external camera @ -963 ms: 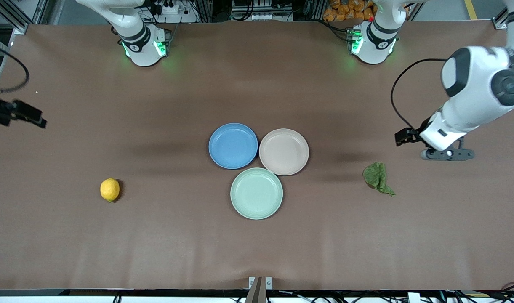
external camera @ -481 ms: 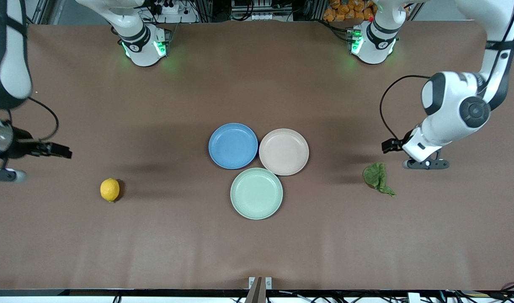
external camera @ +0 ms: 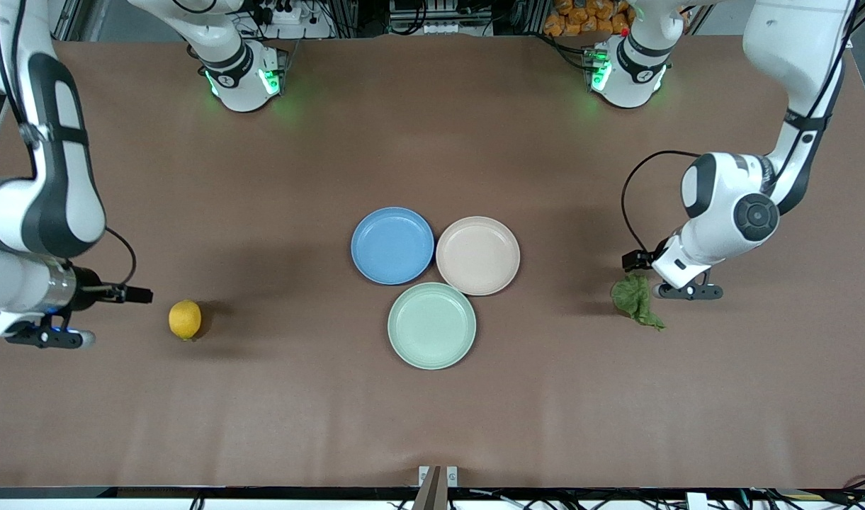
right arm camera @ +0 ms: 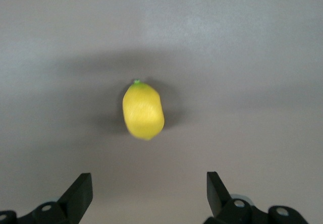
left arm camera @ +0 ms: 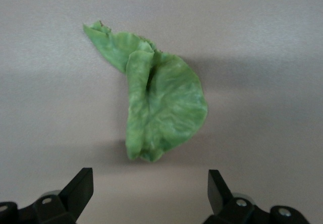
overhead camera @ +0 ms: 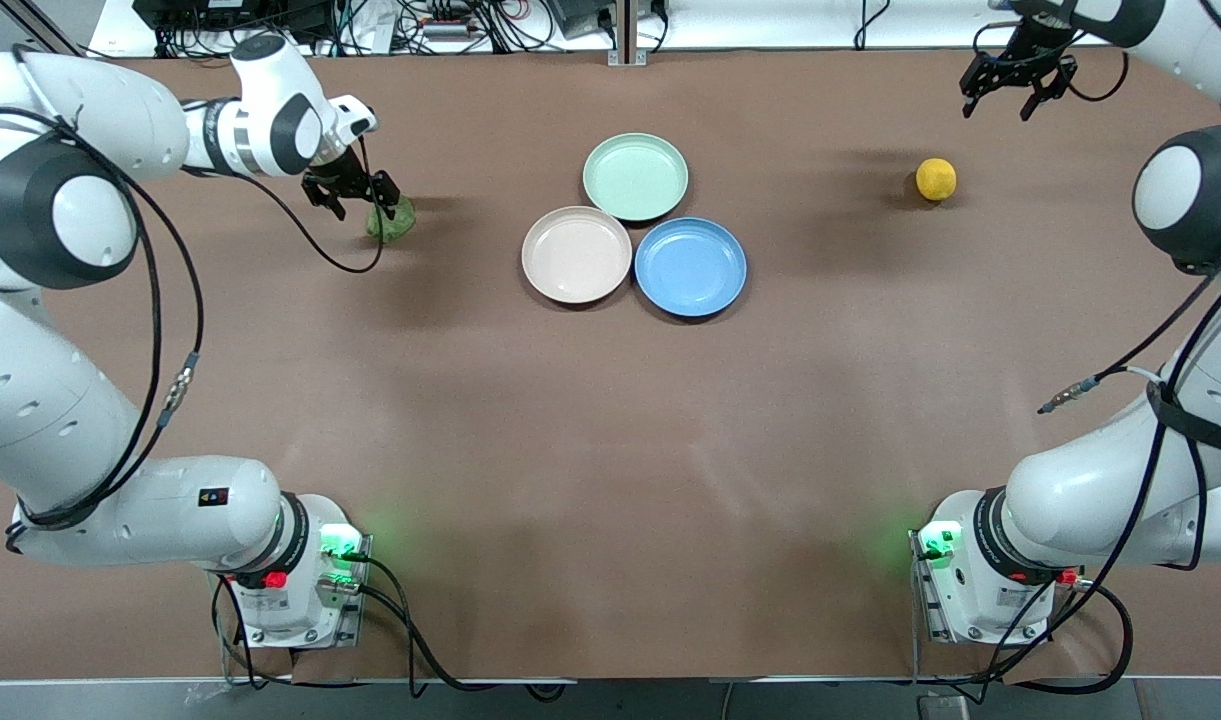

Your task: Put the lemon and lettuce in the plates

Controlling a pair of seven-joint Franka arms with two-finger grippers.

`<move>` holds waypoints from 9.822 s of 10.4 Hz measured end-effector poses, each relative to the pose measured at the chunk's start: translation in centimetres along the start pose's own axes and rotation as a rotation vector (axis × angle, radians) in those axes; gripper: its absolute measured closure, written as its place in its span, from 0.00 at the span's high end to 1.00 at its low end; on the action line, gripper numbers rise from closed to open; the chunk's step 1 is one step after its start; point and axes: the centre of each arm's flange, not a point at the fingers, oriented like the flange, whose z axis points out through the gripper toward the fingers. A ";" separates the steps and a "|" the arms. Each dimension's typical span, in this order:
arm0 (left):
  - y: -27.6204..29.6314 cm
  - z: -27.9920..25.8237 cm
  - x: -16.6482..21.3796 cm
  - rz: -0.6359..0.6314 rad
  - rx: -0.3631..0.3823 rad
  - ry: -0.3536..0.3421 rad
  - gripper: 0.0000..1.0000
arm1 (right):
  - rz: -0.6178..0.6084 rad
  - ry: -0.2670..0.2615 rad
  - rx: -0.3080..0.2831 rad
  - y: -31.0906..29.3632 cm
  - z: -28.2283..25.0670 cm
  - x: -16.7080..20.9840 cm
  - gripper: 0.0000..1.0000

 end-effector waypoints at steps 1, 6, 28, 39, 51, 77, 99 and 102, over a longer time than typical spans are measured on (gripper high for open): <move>-0.1 1.2 0.1 0.006 0.003 0.004 1.00 | 0.003 -0.001 0.000 0.2 1.7 0.6 1.00; -0.8 2.9 1.3 -0.001 0.001 0.012 0.73 | 0.033 -0.015 0.048 0.2 7.6 2.2 1.00; 34.4 -8.6 -5.4 -0.432 -0.085 -0.034 0.02 | -0.031 -0.081 0.062 -7.0 5.7 -0.4 0.61; 34.2 -13.0 -1.8 -0.459 -0.005 -0.022 1.00 | 0.190 -0.114 0.050 -25.1 7.5 -6.1 0.61; 10.7 -36.9 -1.4 -0.207 0.108 0.151 1.00 | 0.397 -0.013 0.043 -43.2 13.3 -16.3 0.61; 4.7 -40.6 -4.9 -0.067 0.093 0.057 1.00 | 0.120 0.023 0.009 -5.9 3.6 -3.2 1.00; 4.9 -41.8 -4.9 -0.002 0.091 0.111 1.00 | -0.066 0.183 -0.001 -5.8 -29.0 -18.6 1.00; 5.0 -41.8 -5.0 0.000 0.091 0.111 1.00 | -0.068 0.136 -0.005 -5.8 -28.6 -19.0 1.00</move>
